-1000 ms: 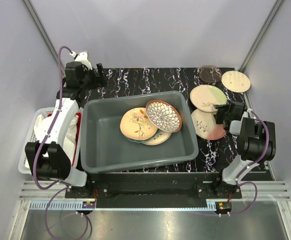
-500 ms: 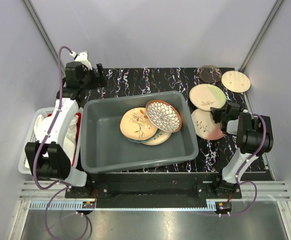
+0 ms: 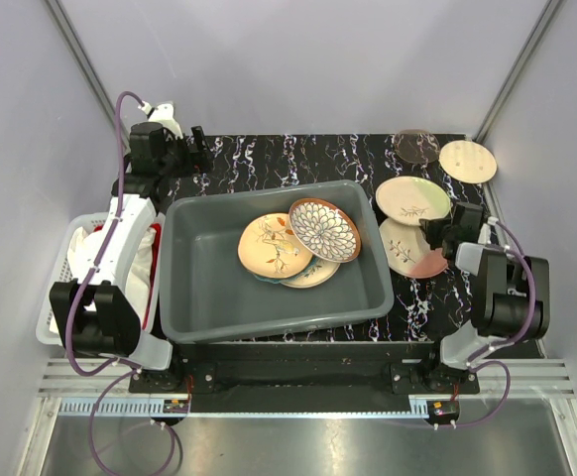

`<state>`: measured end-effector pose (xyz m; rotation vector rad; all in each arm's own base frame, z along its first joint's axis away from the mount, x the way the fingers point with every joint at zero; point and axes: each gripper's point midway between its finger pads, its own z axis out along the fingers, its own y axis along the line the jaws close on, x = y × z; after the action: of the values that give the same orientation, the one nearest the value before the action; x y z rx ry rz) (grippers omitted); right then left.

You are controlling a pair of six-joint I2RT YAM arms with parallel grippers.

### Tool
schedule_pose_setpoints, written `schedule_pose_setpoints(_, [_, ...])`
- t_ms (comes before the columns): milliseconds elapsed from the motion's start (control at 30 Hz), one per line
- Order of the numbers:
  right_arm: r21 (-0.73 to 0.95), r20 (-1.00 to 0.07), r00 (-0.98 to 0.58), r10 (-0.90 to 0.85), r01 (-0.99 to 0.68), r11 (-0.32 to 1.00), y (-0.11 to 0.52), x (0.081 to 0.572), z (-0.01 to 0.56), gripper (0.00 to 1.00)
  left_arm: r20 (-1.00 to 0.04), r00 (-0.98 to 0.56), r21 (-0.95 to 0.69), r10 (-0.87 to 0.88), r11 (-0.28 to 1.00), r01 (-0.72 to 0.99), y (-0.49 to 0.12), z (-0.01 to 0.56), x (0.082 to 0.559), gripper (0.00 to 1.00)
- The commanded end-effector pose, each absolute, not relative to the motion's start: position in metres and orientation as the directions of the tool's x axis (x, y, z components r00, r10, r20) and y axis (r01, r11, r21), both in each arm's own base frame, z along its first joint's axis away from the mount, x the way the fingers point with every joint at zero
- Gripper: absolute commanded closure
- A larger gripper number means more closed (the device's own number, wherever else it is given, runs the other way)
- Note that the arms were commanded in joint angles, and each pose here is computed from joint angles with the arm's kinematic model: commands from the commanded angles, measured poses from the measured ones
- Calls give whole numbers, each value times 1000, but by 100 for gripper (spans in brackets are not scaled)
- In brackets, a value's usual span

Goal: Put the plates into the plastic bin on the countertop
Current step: Pick up the plate at the center of the board.

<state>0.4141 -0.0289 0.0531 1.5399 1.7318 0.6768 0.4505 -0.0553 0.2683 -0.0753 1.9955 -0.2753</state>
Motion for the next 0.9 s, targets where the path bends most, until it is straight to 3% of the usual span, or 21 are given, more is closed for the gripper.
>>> schedule_pose_setpoints(0, [862,-189,-12,982,476,172,-27,422,124,100,-923,-342,-225,-178,969,102,-56,300,453,1])
schedule_pose_setpoints(133, [890,-154,12,988,436,133,-25,420,148,100,-923,-338,-232,-184,967,107,-57,302,452,1])
schedule_pose_setpoints(600, [934,-208,7,978,298,197,-20,413,244,100,-926,-326,-237,-190,965,111,-57,303,447,1])
schedule_pose_setpoints(867, [937,-274,-178,945,173,304,11,409,290,100,-924,-326,-251,-201,961,120,-60,303,447,1])
